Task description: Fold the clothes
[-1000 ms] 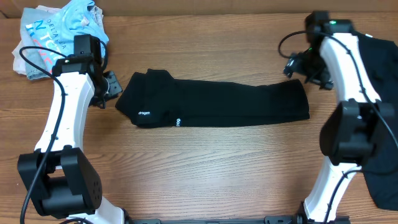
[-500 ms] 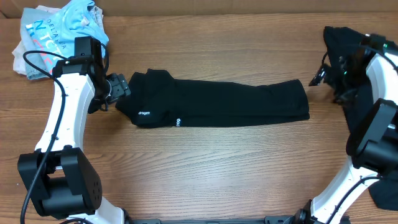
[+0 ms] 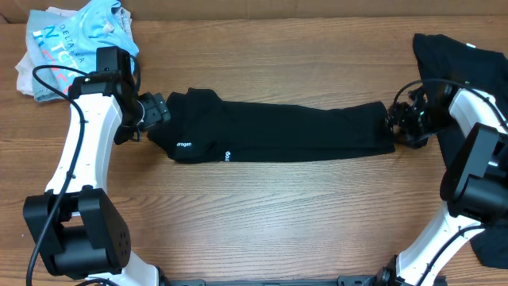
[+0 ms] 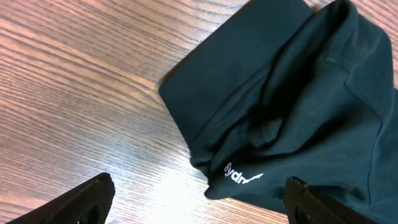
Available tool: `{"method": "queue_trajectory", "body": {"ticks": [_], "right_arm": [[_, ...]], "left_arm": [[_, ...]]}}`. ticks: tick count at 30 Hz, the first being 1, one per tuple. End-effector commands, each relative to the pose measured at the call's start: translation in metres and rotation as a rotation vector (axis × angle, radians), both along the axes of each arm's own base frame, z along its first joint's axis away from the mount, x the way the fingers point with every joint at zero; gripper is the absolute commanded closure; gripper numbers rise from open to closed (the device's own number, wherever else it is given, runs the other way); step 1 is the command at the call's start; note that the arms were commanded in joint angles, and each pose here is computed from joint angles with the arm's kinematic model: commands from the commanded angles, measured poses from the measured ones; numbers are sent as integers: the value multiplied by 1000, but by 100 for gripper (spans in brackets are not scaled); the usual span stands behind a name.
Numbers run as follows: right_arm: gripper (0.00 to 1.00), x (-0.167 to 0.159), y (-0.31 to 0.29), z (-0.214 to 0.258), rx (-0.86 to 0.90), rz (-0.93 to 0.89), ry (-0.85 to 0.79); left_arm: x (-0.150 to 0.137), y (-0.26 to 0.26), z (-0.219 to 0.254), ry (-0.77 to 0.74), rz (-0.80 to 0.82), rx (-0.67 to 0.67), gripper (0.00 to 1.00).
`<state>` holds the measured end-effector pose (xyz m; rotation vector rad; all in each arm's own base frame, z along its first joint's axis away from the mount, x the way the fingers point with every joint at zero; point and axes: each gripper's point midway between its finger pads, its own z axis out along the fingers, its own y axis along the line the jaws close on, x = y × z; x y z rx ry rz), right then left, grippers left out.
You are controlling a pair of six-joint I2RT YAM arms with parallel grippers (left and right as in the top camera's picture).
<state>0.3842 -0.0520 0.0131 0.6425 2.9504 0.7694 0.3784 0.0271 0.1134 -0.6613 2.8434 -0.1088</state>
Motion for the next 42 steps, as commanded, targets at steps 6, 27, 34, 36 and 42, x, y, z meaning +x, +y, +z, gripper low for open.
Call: {"method": "queue_trajectory", "body": {"ticks": [6, 27, 34, 36, 42], "right_arm": [[96, -7, 21, -7, 107, -19, 43], [96, 18, 3, 123, -228, -137, -114], [96, 13, 90, 106, -213, 79, -111], [96, 15, 108, 105, -210, 112, -129], [96, 17, 157, 107, -180, 168, -164]], "left_arm": [[0, -13, 1, -8, -30, -57, 4], [3, -18, 2, -23, -54, -79, 1], [3, -19, 2, -23, -53, -80, 1], [3, -21, 2, -23, -58, -80, 1], [4, -29, 2, -29, -80, -79, 0]]}}
